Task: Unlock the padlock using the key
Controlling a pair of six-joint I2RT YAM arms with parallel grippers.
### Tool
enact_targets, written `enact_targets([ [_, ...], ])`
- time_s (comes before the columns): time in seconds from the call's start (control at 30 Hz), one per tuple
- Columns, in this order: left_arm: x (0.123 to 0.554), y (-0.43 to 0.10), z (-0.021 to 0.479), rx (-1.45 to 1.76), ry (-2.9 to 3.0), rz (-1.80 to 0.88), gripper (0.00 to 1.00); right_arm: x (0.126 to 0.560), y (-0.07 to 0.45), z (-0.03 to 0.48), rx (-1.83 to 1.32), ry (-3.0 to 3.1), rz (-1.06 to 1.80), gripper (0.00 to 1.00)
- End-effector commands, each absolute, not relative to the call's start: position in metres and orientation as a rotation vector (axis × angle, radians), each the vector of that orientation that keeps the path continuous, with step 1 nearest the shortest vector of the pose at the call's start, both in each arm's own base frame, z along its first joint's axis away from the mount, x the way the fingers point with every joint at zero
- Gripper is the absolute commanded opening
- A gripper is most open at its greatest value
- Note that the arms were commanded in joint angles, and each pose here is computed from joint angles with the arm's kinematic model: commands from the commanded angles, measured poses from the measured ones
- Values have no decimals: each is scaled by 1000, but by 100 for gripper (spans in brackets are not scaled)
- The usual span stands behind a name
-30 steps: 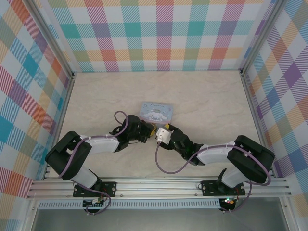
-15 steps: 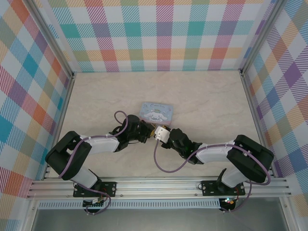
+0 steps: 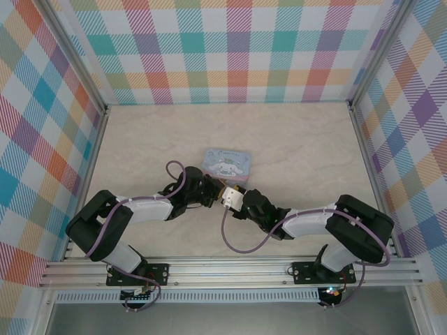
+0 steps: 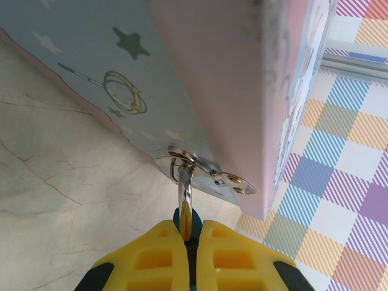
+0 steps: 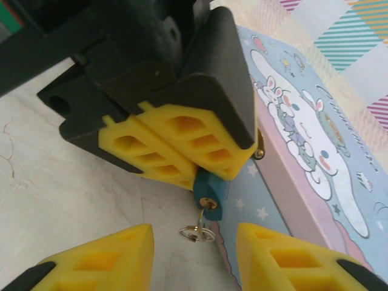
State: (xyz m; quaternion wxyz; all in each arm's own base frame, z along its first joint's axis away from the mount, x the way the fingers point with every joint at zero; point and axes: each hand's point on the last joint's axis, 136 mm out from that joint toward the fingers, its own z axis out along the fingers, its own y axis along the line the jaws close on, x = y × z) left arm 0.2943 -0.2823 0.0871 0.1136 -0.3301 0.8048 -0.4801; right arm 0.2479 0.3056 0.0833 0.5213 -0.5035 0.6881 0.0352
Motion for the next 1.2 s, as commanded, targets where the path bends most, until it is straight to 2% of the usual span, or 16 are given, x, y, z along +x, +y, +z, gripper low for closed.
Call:
enact_targets([
  [0.0,303,-288,108,-920,2302,-1481,0,250,316,94,-1182,1628,111,40],
  [0.23,302,-288,108,-920,2304,-1482,0,253,321,97,-1172,1616,111,34],
  [0.47,302,-287,108,-923,2302,-1484,0,257,322,94,-1153,1635,104,24],
  [0.8,302,-289,107,-926,2303,-1496,0,268,319,96,-1037,1689,106,0],
  [0.97,301,-289,108,-925,2301,-1501,0,277,306,100,-864,1801,190,0],
  [1.17,300,-293,108,-918,2304,-1502,0,275,299,95,-717,1973,483,0],
])
